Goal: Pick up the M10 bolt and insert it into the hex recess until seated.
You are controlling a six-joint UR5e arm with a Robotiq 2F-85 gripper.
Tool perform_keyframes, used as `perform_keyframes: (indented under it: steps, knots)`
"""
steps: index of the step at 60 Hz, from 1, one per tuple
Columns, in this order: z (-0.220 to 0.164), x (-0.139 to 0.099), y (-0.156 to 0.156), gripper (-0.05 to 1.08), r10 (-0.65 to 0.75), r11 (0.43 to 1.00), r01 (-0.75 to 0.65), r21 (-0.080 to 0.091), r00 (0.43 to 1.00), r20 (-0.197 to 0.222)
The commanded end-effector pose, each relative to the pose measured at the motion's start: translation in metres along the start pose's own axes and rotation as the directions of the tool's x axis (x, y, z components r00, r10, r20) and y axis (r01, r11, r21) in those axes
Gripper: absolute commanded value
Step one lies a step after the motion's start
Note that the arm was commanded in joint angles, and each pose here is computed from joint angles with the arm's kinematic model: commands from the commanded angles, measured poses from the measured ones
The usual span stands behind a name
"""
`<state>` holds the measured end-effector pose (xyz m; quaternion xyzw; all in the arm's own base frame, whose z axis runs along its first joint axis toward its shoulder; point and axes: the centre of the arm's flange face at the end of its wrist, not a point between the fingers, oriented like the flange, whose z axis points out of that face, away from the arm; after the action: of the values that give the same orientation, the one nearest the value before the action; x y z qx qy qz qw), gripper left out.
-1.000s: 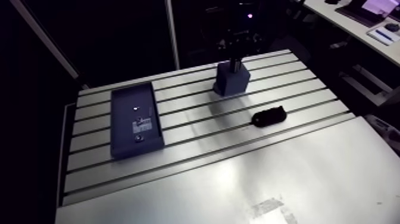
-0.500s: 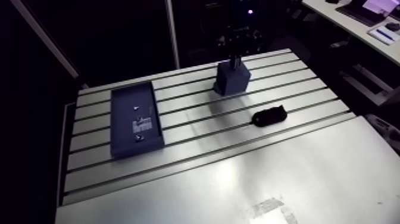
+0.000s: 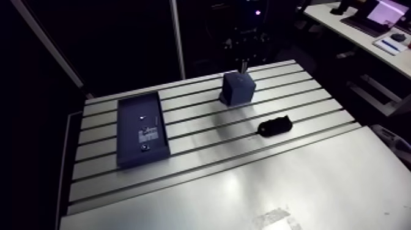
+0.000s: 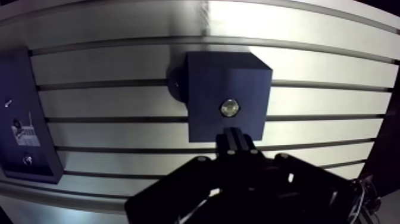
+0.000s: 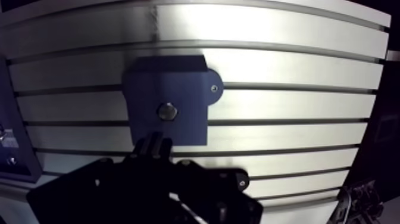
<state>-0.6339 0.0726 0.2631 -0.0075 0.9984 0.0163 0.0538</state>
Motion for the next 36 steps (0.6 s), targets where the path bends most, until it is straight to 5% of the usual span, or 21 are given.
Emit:
perform_keyframes:
  steps: [1, 2, 4, 5, 6, 16, 26, 36]
  knots:
    - [-0.015, -0.009, -0.002, 0.61, 0.000, 1.000, 0.000, 0.006, 1.000, 0.017]
    - [-0.015, -0.009, -0.002, 0.61, 0.000, 1.000, 0.000, 0.006, 1.000, 0.017]
    - [-0.022, -0.011, -0.004, 0.17, -0.004, 1.000, 0.004, 0.010, 1.000, 0.026]
    - [-0.022, -0.011, -0.004, 0.17, -0.004, 1.000, 0.004, 0.010, 1.000, 0.026]
    - [-0.025, -0.013, -0.005, 0.02, -0.006, 1.000, 0.006, 0.009, 1.000, 0.031]
    - [-0.061, -0.015, -0.007, 0.00, 0.006, 1.000, -0.006, 0.004, 1.000, 0.014]
    - [-0.110, -0.026, -0.012, 0.00, 0.030, 0.999, -0.030, 0.014, 0.999, 0.040]
    - [-0.159, -0.028, -0.049, 0.00, 0.027, 0.999, -0.028, 0.016, 0.998, 0.060]
